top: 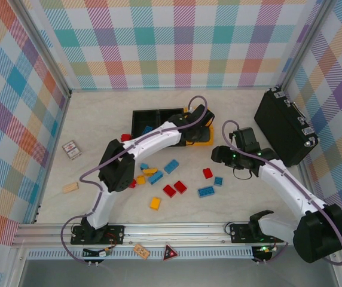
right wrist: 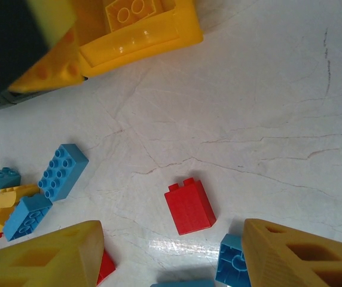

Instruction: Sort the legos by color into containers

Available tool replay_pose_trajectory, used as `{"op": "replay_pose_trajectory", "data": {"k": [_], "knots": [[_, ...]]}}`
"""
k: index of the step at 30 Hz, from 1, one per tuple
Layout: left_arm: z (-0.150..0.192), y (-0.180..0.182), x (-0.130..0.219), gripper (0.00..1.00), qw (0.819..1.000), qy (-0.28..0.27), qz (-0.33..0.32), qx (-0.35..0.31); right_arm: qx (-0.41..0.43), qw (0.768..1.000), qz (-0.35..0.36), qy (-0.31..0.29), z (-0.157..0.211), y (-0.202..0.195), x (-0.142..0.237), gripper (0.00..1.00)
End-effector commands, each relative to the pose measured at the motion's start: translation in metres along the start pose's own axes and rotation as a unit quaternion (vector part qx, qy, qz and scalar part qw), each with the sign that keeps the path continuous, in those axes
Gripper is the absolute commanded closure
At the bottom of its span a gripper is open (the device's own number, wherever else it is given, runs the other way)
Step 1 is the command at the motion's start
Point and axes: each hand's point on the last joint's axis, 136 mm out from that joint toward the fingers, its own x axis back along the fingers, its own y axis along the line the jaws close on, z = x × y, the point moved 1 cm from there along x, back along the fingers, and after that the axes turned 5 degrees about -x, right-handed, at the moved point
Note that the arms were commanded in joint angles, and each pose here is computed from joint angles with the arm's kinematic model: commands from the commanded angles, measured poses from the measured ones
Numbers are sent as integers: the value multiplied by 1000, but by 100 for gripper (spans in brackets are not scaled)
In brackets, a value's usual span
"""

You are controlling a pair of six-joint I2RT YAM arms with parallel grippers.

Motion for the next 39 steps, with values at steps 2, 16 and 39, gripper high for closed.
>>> {"op": "replay_pose_trajectory", "data": {"k": [2,16,39], "knots": [[-14,12,-13,76,999,7,-32,-14,-8,1000,2,-6,3,-7,7,38],[-39,19,-38,47,1000,9,-16,-5,-9,1000,7,-13,4,-14,14,37],[5,12,66,40,999,-17,40,-26,-2,1000,-20,12,15,-5,20,37]]}}
